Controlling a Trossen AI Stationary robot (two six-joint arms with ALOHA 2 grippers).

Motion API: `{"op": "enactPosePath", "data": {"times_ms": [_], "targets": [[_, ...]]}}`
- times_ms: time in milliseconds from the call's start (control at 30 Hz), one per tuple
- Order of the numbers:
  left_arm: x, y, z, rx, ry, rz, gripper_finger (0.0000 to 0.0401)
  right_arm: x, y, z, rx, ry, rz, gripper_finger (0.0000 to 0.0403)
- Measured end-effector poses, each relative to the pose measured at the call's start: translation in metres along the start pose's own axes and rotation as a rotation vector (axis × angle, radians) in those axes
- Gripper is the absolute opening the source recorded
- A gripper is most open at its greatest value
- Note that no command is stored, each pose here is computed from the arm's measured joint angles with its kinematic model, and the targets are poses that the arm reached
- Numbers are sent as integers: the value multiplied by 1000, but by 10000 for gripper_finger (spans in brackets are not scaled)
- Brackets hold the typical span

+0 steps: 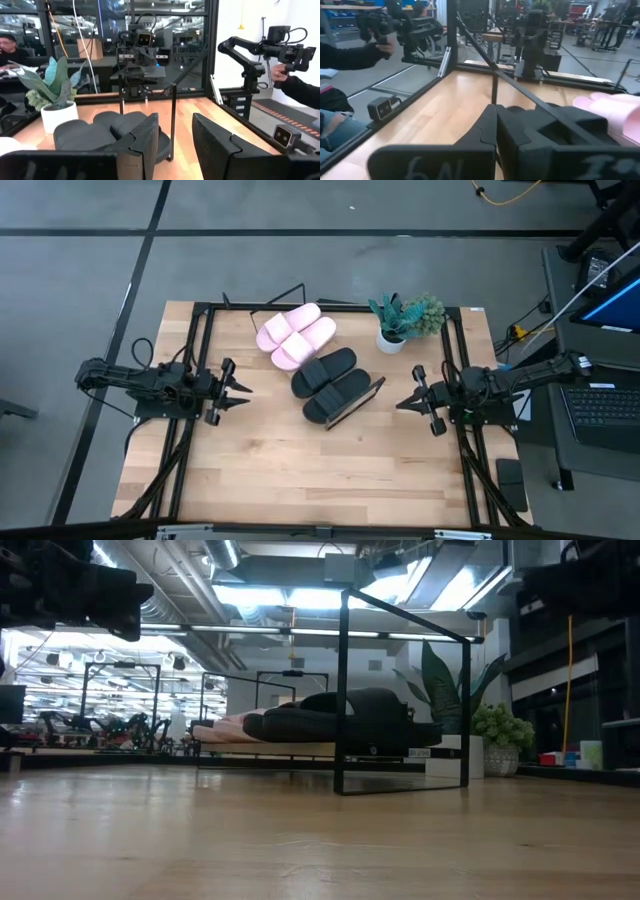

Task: Pick and place slides into the shelf
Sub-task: Return to Home Position

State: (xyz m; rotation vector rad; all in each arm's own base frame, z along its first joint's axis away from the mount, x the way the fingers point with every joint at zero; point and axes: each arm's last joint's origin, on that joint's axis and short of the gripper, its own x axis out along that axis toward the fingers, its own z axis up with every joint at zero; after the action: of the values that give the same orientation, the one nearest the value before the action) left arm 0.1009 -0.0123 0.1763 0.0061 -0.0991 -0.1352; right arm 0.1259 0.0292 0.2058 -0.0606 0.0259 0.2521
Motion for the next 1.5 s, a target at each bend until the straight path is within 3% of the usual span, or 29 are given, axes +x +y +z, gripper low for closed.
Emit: {"op": "enactPosePath", "data": {"times_ms": [333, 500, 667, 1100, 1300, 1500], "targets": [[0, 0, 0, -9, 2, 0, 111, -18, -7, -22, -47, -66, -88, 3], [0, 0, 0, -9, 1, 0, 111, -22, -9, -35, -34, -77, -78, 3], [0, 1, 0, 19, 1, 44, 111, -24, -13, -34, -81, -81, -117, 3], [0, 2, 0, 25, 3, 70, 111, -30, -35, -46, -72, 49, -353, 3], [0, 2, 0, 25, 3, 70, 111, -30, -35, -50, -34, 72, -231, 3], [0, 2, 0, 25, 3, 70, 111, -30, -35, -50, 0, 67, -214, 3]]}}
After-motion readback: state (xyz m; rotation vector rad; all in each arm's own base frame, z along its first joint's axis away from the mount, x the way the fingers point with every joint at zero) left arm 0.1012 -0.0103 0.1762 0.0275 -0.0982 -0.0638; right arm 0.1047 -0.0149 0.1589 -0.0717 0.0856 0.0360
